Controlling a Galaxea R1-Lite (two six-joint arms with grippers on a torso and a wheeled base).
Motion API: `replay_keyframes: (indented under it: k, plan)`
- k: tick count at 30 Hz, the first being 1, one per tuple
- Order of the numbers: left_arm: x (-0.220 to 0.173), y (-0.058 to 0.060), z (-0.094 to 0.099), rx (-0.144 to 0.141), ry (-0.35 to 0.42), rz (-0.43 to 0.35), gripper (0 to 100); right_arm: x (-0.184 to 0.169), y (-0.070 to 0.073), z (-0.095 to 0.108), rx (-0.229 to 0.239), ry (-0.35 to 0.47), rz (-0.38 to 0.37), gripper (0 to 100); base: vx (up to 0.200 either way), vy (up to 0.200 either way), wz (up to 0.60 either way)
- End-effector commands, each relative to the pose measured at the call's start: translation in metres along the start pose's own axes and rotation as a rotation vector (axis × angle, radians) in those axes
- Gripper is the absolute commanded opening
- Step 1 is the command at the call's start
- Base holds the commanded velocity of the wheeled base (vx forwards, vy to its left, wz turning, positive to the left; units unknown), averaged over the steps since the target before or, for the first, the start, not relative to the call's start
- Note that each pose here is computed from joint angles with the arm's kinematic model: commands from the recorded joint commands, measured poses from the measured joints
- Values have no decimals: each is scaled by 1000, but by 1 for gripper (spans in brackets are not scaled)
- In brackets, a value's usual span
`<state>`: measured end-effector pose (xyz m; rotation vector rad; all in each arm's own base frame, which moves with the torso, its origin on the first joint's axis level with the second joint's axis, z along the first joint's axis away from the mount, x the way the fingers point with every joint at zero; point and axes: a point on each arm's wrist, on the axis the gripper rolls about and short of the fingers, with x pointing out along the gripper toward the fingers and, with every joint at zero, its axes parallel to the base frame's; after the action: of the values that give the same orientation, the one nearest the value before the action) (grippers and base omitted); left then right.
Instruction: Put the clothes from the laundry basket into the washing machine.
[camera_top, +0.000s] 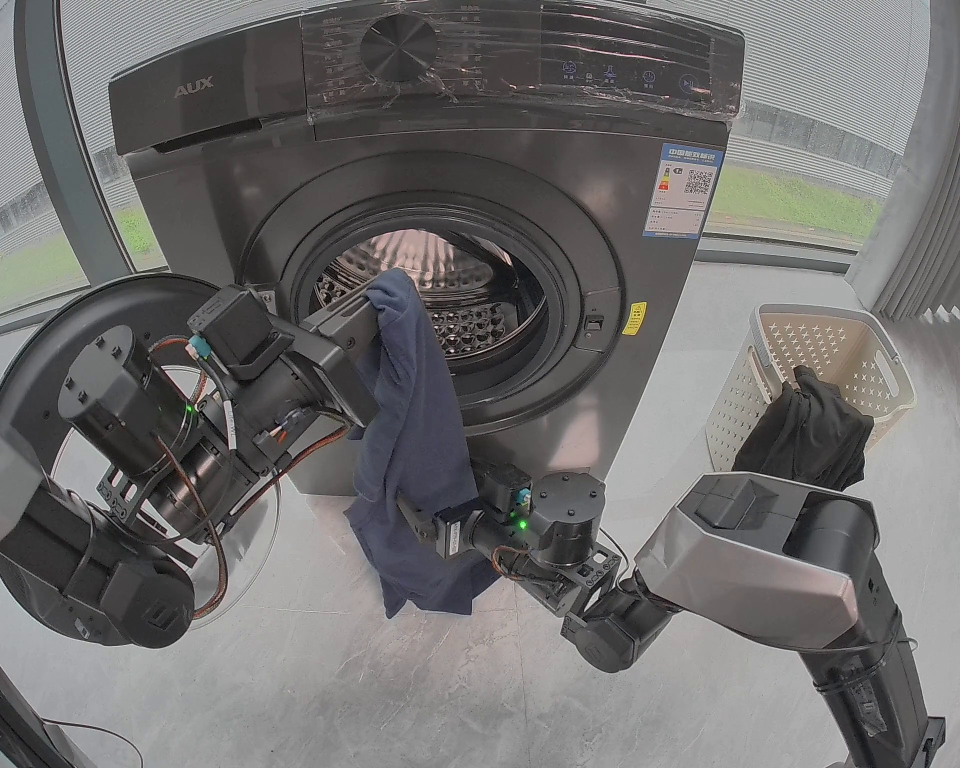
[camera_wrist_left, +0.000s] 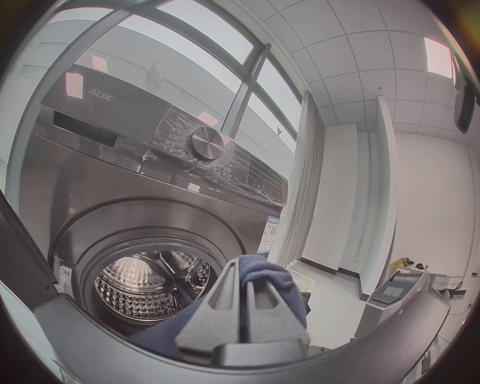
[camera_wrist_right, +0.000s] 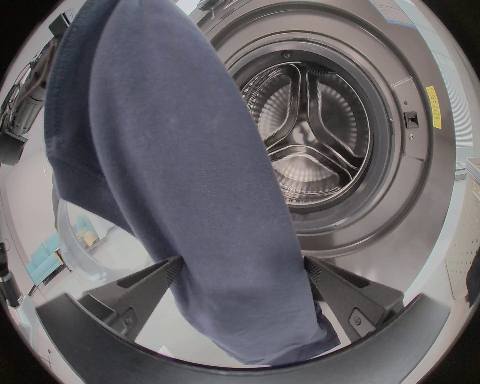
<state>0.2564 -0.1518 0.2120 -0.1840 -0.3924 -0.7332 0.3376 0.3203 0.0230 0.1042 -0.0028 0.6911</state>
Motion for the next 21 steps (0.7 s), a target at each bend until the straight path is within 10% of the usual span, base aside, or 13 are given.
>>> replay_keyframes:
  k: [1, 14, 15, 21]
  plan:
    - [-1, -5, 6, -2, -17, -14, 0, 14, -8, -12, -4, -9, -17, 100, 0, 0, 0]
    - [-2, -10, 7, -7, -18, -30, 0, 37, -4, -18, 7, -74, -61, 100, 0, 0, 0]
    - [-2, -10, 7, -7, -17, -28, 0, 37, -5, -18, 8, -75, -73, 0, 0, 0, 0]
    - [-2, -3, 1, -5, 1, -6, 0, 36, -11, -10, 14, -100, -89, 0, 0, 0, 0]
